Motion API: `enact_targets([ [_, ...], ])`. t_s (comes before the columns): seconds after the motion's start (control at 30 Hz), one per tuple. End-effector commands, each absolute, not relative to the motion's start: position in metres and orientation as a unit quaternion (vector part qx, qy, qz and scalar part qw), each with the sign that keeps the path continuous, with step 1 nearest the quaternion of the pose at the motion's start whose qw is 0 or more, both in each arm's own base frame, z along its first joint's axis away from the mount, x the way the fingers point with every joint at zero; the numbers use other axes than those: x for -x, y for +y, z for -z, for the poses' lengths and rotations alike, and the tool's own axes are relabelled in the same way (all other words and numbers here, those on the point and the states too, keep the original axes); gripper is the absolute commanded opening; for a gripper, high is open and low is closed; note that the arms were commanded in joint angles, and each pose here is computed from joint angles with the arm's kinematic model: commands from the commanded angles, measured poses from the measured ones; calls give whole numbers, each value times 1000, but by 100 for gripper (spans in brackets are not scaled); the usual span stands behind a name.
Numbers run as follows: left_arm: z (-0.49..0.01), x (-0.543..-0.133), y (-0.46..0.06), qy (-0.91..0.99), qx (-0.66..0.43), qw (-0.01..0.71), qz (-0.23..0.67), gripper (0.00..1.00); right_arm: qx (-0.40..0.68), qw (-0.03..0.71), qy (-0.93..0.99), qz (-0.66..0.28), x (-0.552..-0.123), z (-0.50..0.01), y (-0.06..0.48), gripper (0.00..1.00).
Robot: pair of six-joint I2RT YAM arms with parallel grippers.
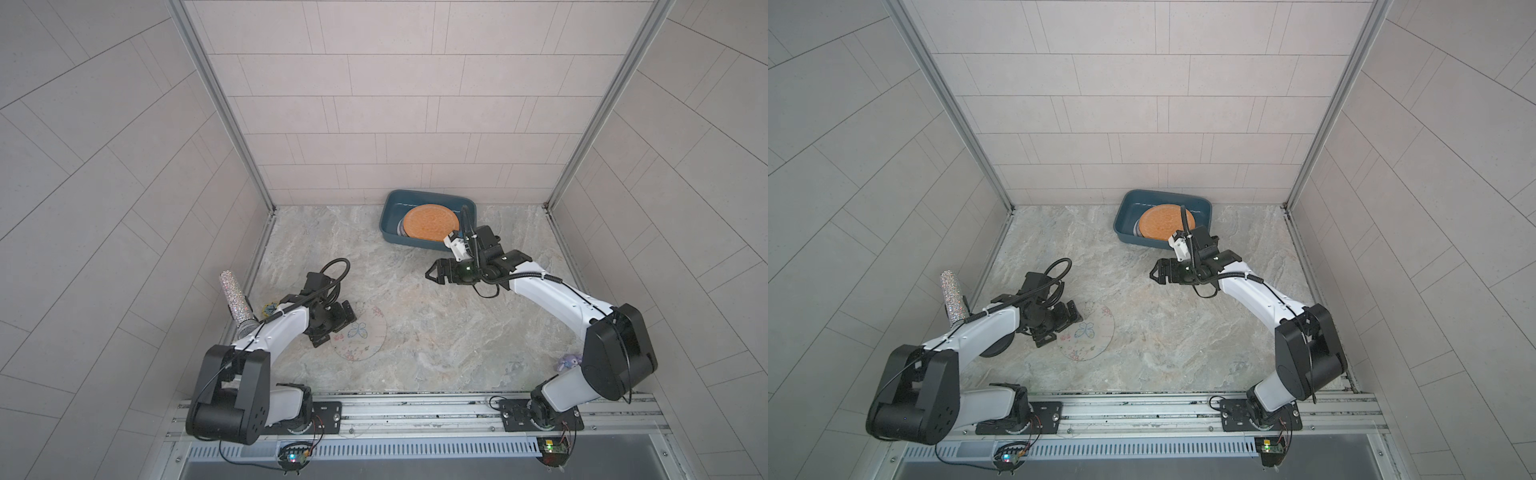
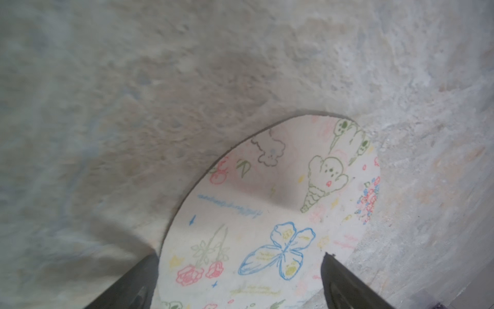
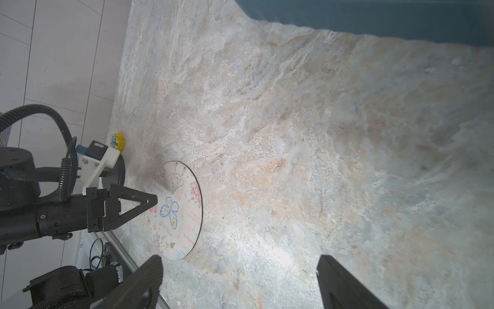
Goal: Put the coasters into the storage box
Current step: Move the coaster to the center of the board.
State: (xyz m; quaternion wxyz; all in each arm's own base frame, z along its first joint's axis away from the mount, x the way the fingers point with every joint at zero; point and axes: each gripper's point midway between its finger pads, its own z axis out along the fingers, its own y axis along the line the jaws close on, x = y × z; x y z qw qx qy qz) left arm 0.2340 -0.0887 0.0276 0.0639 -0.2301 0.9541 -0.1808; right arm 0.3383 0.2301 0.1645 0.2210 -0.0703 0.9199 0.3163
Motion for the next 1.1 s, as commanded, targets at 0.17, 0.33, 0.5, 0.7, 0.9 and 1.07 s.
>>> enact_targets([
  [0.17, -8, -231, -143, 959, 185, 11, 215, 100, 86, 201, 923, -315, -324, -151, 246, 93],
  [0.33, -9, -230, -168, 965, 146, 5, 218, 100, 95, 166, 930, -313, -312, -127, 261, 93],
  [0.5, -12, -227, -141, 980, 122, 22, 153, 100, 108, 122, 938, -306, -294, -100, 276, 92],
  [0.7, -12, -227, -125, 986, 110, 33, 122, 98, 106, 89, 944, -299, -280, -73, 286, 83],
  [0.9, -8, -234, -136, 984, 103, 35, 143, 91, 106, 74, 950, -286, -276, -53, 294, 72],
  [1.07, -1, -232, -140, 984, 97, 24, 150, 87, 102, 69, 954, -275, -277, -42, 296, 65],
])
